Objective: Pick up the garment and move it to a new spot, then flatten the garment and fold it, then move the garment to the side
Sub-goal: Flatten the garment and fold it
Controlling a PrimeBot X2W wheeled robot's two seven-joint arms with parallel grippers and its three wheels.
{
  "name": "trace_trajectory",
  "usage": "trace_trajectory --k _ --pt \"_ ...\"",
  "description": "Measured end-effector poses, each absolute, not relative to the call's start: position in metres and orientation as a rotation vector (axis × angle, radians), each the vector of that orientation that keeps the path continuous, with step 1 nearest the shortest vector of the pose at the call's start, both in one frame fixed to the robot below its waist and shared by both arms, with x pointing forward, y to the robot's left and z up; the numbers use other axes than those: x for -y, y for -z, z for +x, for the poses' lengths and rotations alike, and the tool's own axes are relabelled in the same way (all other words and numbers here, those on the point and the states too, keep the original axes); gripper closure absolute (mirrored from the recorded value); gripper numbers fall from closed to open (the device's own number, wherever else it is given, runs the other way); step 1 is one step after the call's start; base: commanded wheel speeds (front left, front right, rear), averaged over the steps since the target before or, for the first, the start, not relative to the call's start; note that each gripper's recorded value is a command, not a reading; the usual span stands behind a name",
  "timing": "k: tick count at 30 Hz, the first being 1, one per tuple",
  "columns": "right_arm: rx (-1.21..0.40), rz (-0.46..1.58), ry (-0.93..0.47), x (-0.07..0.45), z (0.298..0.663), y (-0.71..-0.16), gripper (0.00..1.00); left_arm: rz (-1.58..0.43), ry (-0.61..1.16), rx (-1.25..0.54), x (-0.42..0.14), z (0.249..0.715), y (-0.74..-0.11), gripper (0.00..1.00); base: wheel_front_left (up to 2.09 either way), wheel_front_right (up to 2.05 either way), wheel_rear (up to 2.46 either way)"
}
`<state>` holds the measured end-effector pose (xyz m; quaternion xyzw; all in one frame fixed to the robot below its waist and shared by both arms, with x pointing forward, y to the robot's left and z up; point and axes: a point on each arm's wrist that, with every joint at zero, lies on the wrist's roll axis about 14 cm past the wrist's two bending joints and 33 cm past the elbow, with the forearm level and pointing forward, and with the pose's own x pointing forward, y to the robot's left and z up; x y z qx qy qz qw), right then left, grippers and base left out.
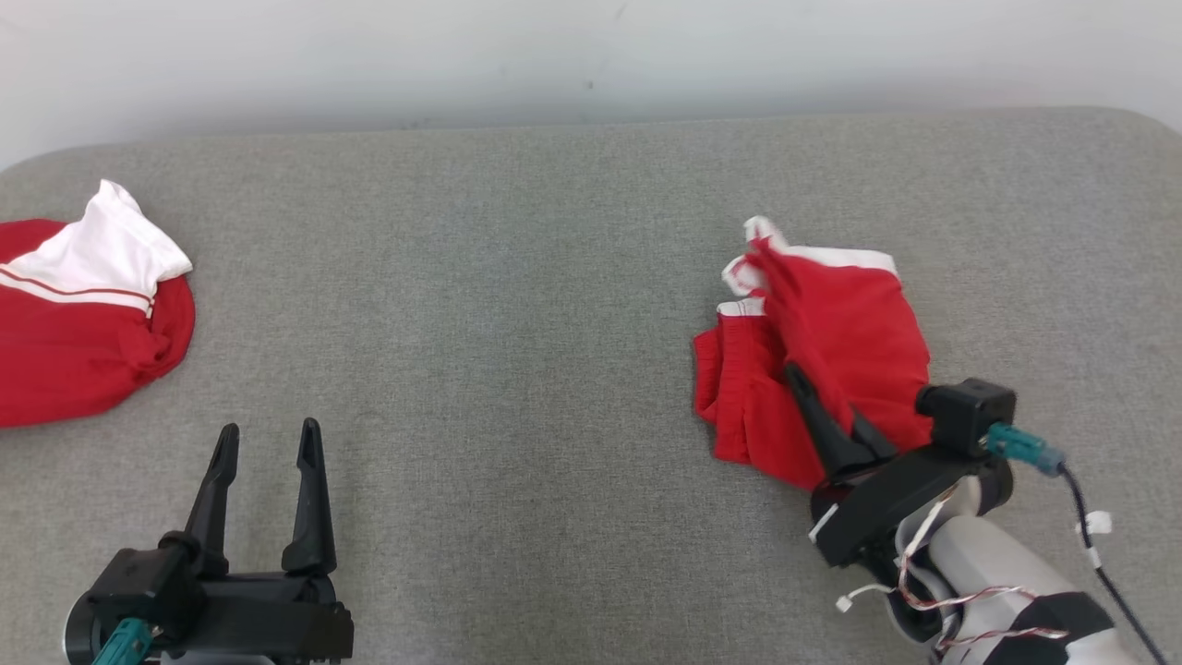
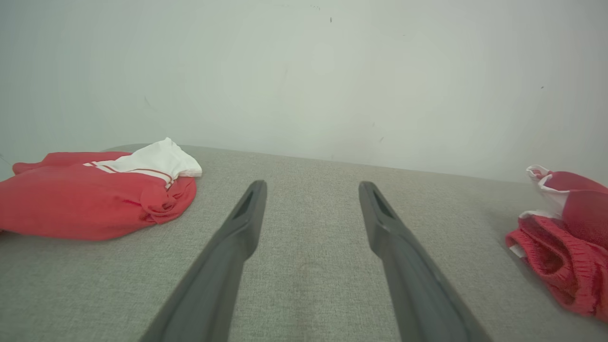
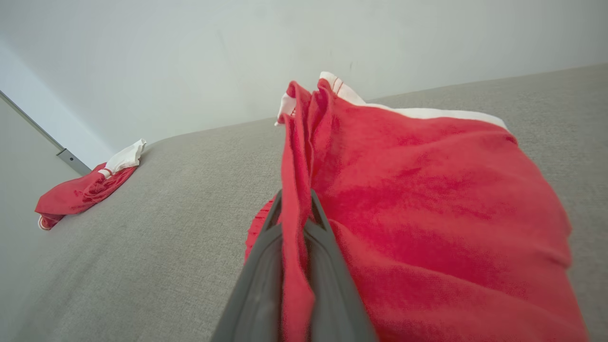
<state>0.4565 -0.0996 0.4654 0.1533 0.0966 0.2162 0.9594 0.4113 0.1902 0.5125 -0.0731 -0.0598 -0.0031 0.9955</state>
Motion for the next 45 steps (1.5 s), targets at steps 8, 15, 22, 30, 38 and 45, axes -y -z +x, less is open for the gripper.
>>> trace_trajectory --k 8,15,22,30,38,45 --pt "-0.181 0.318 -0.465 0.072 0.451 -0.461 0.00 -0.152 -0.003 0.103 -0.192 0.411 -0.507 0.00 0.00 0.00 0.00" --pt "-0.025 0.271 -0.421 0.102 0.460 -0.501 0.00 -0.154 0.004 0.101 -0.189 0.413 -0.506 0.00 0.00 0.00 0.00" --pt "-0.028 0.194 -0.274 0.169 0.462 -0.495 0.52 -0.154 0.007 0.107 -0.189 0.412 -0.508 0.00 0.00 0.00 0.00" --pt "-0.135 0.120 -0.237 0.180 0.462 -0.460 1.00 -0.152 0.006 0.108 -0.190 0.407 -0.510 0.00 0.00 0.00 0.00" --pt "-0.212 0.123 -0.322 0.130 0.460 -0.435 1.00 -0.145 -0.010 0.111 -0.197 0.404 -0.511 0.00 0.00 0.00 0.00" --pt "-0.252 0.173 -0.447 0.062 0.445 -0.424 1.00 -0.138 -0.026 0.103 -0.203 0.400 -0.509 0.00 0.00 0.00 0.00"
